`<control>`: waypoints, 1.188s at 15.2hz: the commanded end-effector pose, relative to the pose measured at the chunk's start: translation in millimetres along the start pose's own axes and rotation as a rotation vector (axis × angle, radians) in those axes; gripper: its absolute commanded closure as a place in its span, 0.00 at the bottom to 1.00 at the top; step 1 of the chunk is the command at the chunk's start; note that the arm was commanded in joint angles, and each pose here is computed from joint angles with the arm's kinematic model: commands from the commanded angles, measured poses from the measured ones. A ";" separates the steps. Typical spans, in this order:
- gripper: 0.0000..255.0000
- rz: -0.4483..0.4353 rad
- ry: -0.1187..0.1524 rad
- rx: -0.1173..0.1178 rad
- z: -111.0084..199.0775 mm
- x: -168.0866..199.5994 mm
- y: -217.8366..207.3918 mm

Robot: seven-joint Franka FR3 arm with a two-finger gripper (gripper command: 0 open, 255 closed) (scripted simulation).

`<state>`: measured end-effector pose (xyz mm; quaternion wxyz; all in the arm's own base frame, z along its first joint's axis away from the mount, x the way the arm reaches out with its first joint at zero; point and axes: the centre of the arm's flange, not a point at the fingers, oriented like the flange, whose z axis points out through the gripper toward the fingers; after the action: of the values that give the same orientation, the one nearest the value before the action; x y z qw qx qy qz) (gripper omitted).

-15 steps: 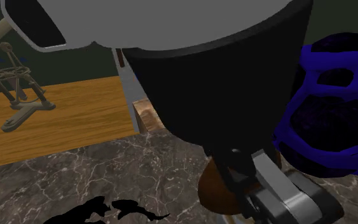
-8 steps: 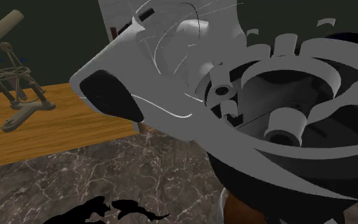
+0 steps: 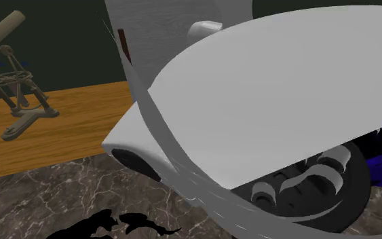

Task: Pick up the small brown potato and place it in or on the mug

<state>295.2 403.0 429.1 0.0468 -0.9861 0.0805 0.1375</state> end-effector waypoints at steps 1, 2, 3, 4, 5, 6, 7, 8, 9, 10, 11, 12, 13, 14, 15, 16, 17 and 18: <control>1.00 0.000 -0.008 -0.009 11.1 1.5 1.7; 1.00 0.000 -0.008 -0.009 11.1 1.4 1.7; 1.00 0.000 -0.008 -0.009 11.1 1.5 1.7; 1.00 0.000 -0.008 -0.009 11.1 1.5 1.7; 1.00 0.000 -0.008 -0.009 11.1 1.5 1.7; 1.00 0.000 -0.008 -0.009 11.1 1.5 1.7; 1.00 0.000 -0.008 -0.009 11.1 1.5 1.7; 0.00 0.000 -0.008 -0.009 11.2 1.7 2.0; 0.00 0.000 -0.008 -0.009 12.0 1.9 1.5; 0.00 0.000 -0.008 -0.009 12.2 2.0 1.8; 0.00 0.000 -0.008 -0.009 12.2 2.1 1.9; 0.00 0.000 -0.008 -0.009 12.2 2.0 1.9; 0.00 0.000 -0.008 -0.009 11.1 1.5 1.7; 0.00 0.000 -0.008 -0.009 -2.1 1.6 1.6; 0.00 0.000 -0.008 -0.009 -15.3 1.7 1.4; 0.00 0.000 -0.008 -0.009 -28.5 1.8 1.3; 0.00 0.000 -0.008 -0.009 -38.9 1.9 1.2; 0.00 0.000 -0.008 -0.009 -38.9 1.9 1.2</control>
<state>305.5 399.5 460.1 0.0431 -0.9858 0.0795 0.1412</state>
